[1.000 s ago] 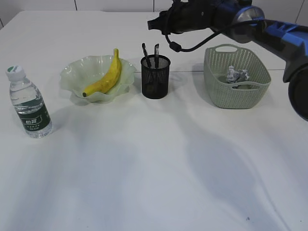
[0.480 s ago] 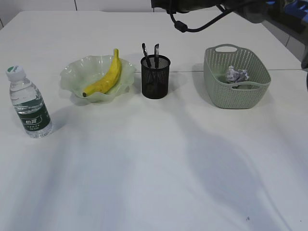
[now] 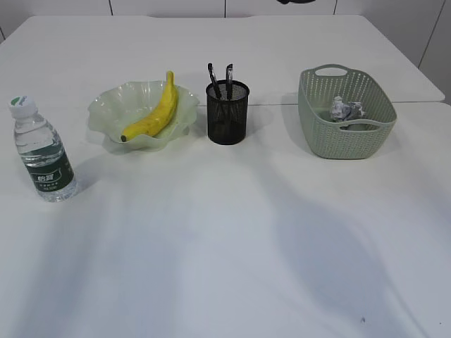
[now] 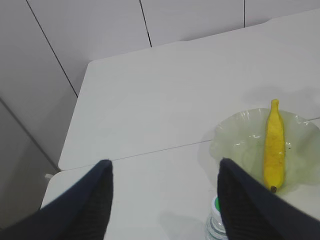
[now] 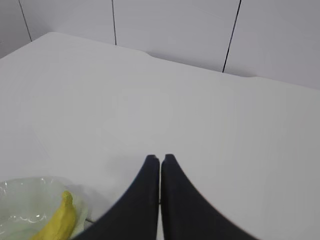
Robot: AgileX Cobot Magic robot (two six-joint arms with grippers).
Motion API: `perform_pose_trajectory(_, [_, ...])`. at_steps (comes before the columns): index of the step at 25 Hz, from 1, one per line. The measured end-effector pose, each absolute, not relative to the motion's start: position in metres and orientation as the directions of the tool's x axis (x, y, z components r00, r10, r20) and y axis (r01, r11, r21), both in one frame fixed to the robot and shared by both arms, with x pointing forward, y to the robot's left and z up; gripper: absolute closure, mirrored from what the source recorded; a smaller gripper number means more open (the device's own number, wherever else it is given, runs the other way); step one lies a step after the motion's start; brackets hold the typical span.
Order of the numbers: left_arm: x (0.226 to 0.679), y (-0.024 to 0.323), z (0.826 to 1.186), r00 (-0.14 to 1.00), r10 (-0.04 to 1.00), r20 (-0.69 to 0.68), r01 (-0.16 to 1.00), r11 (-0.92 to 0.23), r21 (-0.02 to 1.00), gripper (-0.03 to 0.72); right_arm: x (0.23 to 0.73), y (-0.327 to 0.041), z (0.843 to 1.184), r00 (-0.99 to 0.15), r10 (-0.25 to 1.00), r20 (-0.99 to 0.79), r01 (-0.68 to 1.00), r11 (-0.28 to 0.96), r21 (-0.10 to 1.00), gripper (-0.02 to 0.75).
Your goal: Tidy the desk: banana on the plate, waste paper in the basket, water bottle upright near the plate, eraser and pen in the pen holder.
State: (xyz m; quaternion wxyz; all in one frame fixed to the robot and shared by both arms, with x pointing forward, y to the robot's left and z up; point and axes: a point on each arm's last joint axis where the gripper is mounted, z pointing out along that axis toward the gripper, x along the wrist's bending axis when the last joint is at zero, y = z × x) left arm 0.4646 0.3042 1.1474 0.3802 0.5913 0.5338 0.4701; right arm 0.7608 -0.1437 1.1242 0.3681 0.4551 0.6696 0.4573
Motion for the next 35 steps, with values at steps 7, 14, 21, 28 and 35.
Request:
perform_pose_trajectory(7, [0.465,0.304,1.148,-0.011,0.989,0.15,0.268,-0.141,0.953,0.223,0.743,-0.149,1.16,-0.311,0.947,-0.082,0.231,0.159,0.96,0.75])
perform_pose_trajectory(14, [0.465,0.303,1.15,-0.008,0.989,0.149,0.245,-0.143,0.959,0.223,0.724,-0.155,1.19,-0.31,0.947,-0.085,0.217,0.157,0.963,0.738])
perform_pose_trajectory(21, [0.466,0.303,1.152,-0.005,0.989,0.15,0.224,-0.146,0.964,0.223,0.701,-0.163,1.214,-0.303,0.946,-0.113,0.262,0.197,0.945,0.377])
perform_pose_trajectory(28, [0.467,0.301,1.159,0.006,0.989,0.149,0.142,-0.148,0.979,0.223,0.678,-0.172,1.239,-0.292,0.945,-0.15,0.263,0.23,0.937,0.318])
perform_pose_trajectory(35, [0.467,0.301,1.16,0.007,0.989,0.149,0.133,-0.149,0.98,0.223,0.662,-0.178,1.255,-0.284,0.945,-0.16,0.271,0.239,0.932,0.318])
